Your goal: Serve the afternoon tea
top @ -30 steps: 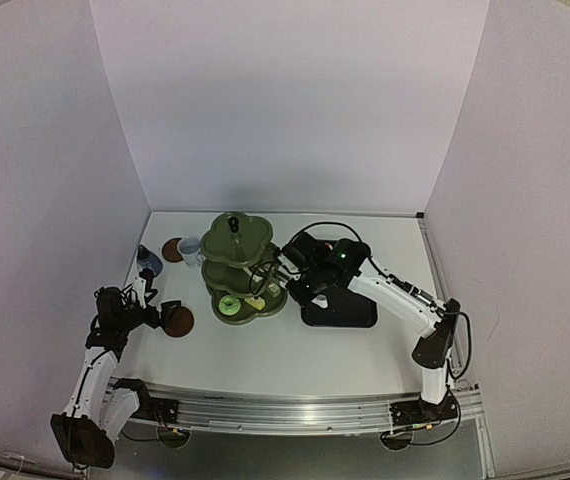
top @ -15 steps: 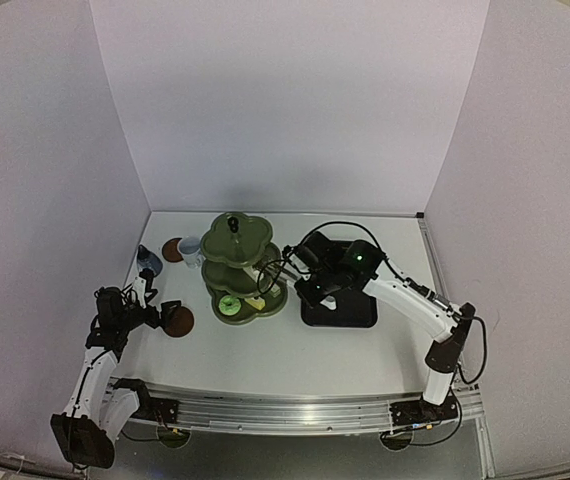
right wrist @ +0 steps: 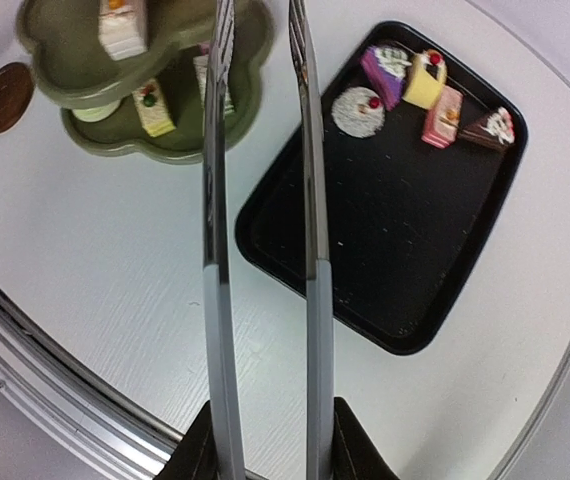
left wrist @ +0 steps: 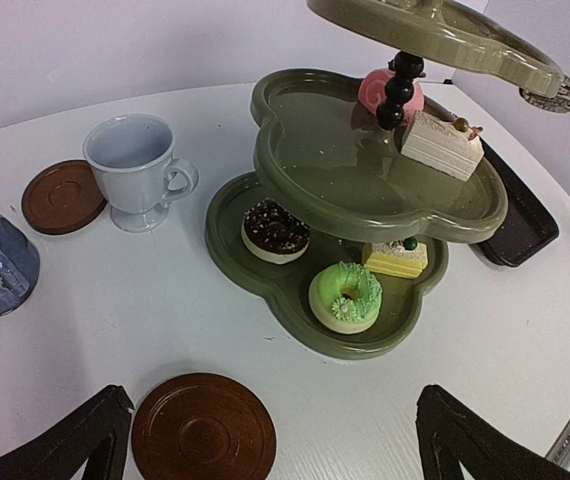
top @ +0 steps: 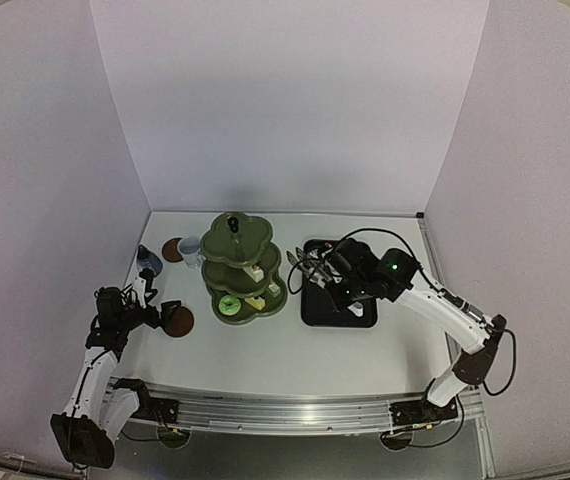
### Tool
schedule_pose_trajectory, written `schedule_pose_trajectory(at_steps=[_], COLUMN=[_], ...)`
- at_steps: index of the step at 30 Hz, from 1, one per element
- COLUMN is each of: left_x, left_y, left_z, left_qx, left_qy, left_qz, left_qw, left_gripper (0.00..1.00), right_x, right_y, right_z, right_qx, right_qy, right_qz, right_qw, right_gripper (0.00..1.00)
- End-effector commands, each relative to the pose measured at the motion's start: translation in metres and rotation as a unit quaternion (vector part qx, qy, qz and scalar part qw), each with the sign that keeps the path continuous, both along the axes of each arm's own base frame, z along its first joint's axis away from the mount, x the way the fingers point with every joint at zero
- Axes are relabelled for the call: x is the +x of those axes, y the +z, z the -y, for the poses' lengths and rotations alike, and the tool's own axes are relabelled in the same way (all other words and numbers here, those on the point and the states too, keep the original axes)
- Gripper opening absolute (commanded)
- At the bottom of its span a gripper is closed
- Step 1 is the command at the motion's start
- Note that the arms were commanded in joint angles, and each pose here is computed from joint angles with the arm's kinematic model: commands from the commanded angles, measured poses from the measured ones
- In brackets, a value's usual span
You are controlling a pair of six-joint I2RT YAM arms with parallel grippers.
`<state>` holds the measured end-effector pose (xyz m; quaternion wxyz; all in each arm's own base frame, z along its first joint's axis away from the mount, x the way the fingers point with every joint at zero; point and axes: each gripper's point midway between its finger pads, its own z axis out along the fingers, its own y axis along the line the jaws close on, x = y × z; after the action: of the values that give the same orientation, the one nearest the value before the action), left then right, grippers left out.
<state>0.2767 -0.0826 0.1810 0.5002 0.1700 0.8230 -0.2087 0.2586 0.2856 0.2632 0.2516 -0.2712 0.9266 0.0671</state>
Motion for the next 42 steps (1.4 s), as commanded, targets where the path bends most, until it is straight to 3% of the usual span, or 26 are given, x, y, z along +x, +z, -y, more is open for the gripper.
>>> schedule_pose_trajectory(at_steps=[1,10,19,42], left_x=[0.005,0.007,0.008,0.007], left_y=[0.008,0.005,0.001,0.002], left_z=[0.0,-0.004,-0.008,-0.007], left_qx=[-0.004,-0.002,0.005,0.008], left_qy=[0.002,0.012,0.02,0.017], left_qz=[0.016,0.005,0.001,0.008], left_qw=[1.0,1.0,1.0,1.0], left_gripper=[1.0,1.0,1.0,1.0], right_x=[0.014,0.053,0.083,0.106], right_y=[0.007,-0.063,-0.11,-0.143], right_z=[0.04,0.087,0.091,0.091], right_qx=[0.013,-0.061,-0.059,-0.042], right_qy=[-0.088,-0.172,-0.205,-0.207], right_qz=[0.016,-0.034,-0.064,-0.095], right_qw=[0.996,0.983,0.975,0.973], right_gripper=[0.29,0.29,0.29,0.32])
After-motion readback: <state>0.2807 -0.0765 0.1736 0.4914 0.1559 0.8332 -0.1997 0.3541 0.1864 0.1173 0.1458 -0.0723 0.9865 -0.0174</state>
